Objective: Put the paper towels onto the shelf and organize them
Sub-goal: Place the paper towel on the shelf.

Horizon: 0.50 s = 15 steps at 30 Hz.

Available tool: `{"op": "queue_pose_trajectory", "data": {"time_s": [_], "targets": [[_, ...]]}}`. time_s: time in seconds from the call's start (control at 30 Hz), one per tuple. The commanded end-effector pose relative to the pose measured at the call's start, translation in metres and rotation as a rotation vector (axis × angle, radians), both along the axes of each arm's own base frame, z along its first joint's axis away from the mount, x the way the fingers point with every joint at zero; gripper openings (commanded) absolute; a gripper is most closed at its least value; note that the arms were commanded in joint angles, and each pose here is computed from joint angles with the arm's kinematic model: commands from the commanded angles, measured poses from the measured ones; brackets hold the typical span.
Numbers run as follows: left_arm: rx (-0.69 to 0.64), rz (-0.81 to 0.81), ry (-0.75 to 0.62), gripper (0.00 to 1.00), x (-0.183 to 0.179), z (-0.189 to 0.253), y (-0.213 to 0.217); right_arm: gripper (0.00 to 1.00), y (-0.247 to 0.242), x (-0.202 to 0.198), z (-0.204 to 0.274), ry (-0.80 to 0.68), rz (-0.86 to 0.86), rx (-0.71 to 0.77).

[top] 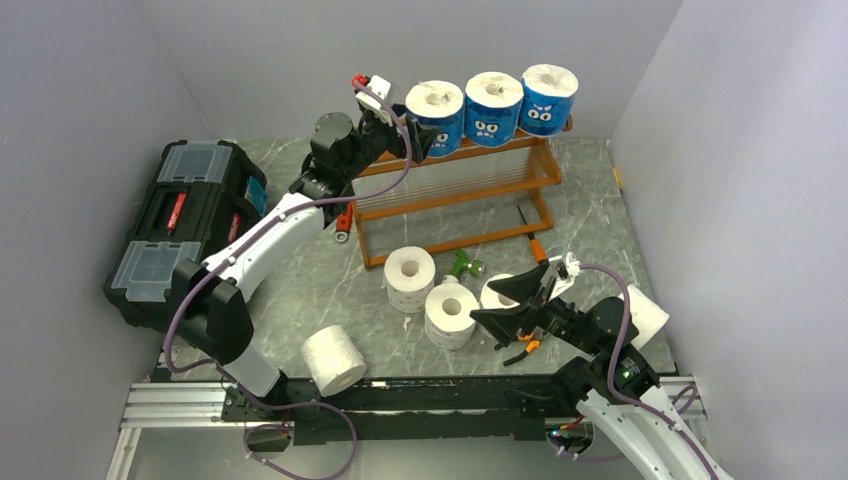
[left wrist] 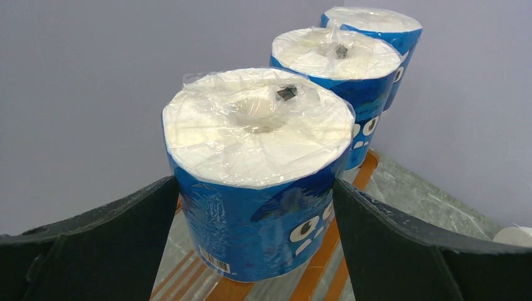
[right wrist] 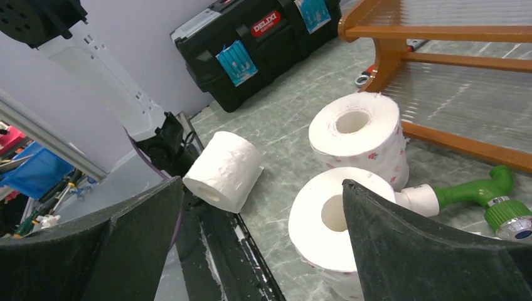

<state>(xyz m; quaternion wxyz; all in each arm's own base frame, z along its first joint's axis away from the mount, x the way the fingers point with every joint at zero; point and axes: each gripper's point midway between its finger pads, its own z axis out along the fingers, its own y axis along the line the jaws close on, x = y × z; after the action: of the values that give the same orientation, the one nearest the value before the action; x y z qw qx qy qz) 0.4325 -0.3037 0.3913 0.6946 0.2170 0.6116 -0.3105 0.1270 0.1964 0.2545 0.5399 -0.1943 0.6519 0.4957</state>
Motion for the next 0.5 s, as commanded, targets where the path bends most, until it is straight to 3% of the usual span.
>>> {"op": "queue_pose_trajectory", "data": {"time_s": [0.0, 0.47], "targets": [[-0.035, -0.018, -0.035, 0.97, 0.0016, 0.0183, -0.0052, 1.0, -0.0014, 0.0034, 0.0058, -0.03, -0.019, 0.005], [-0.029, -0.004, -0.039, 0.98, 0.0053, 0.0153, -0.0048, 1.0, -0.0028, 0.0038, 0.0049, -0.023, -0.027, -0.001]]}}
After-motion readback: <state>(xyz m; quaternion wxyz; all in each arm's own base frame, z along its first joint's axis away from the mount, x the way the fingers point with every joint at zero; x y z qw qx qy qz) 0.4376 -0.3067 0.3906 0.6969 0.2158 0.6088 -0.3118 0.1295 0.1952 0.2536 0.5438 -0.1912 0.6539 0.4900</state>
